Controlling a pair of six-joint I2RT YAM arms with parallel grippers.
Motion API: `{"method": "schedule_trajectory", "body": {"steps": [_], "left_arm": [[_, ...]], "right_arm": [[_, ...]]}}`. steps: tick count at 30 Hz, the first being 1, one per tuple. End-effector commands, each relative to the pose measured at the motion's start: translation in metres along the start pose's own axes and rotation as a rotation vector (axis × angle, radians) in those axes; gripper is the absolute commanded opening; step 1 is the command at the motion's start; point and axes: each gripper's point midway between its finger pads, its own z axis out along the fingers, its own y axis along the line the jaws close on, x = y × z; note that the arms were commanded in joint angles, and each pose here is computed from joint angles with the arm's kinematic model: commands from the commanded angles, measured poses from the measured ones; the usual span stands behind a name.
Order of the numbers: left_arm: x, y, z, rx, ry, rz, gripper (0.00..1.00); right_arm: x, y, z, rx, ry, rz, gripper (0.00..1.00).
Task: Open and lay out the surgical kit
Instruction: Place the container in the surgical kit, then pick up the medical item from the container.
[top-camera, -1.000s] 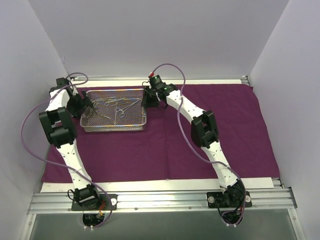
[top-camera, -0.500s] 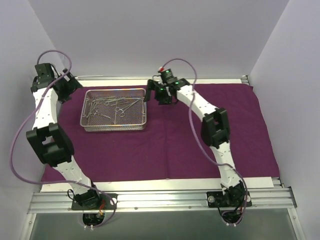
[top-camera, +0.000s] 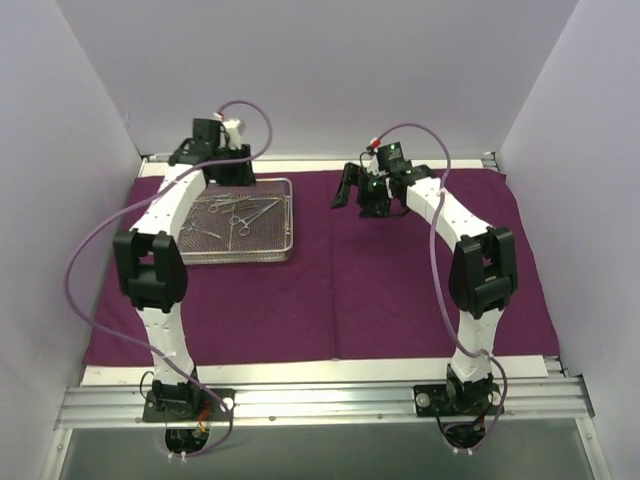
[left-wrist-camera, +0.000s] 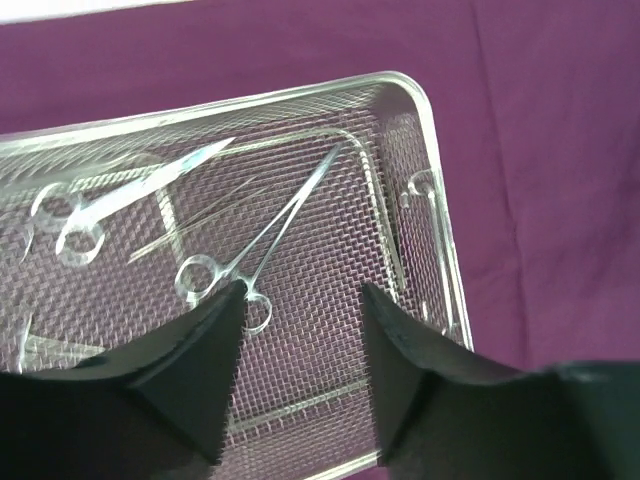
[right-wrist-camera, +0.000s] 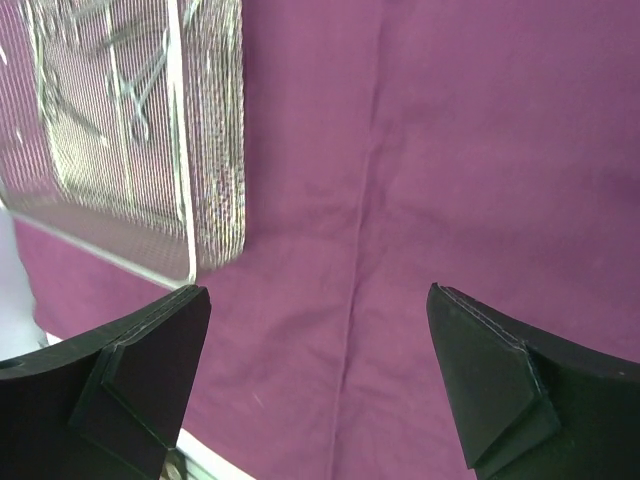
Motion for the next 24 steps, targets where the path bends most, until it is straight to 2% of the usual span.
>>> {"method": "schedule_trajectory", "body": {"steps": [1,4,10,24], "left_arm": [[0.006,0.003,0.032,-0.041,0.068,0.168,0.53],[0.014,-0.002,0.058,-0.025,0.107,0.226,0.5],[0.024,-0.016,0.091,0.025,0.144,0.279,0.52],[0.049,-0.031,0.121,0.085,0.201,0.321,0.49]], "right_arm": [[0.002,0.014,-0.033,-0.009,-0.028,-0.074,0.94],[0.008,0.009,-0.044,0.014,-0.038,-0.087,0.94],[0.015,-0.013,-0.059,0.056,-0.04,-0.075,0.94],[0.025,-0.028,-0.055,0.046,0.0,-0.03,0.94]]}}
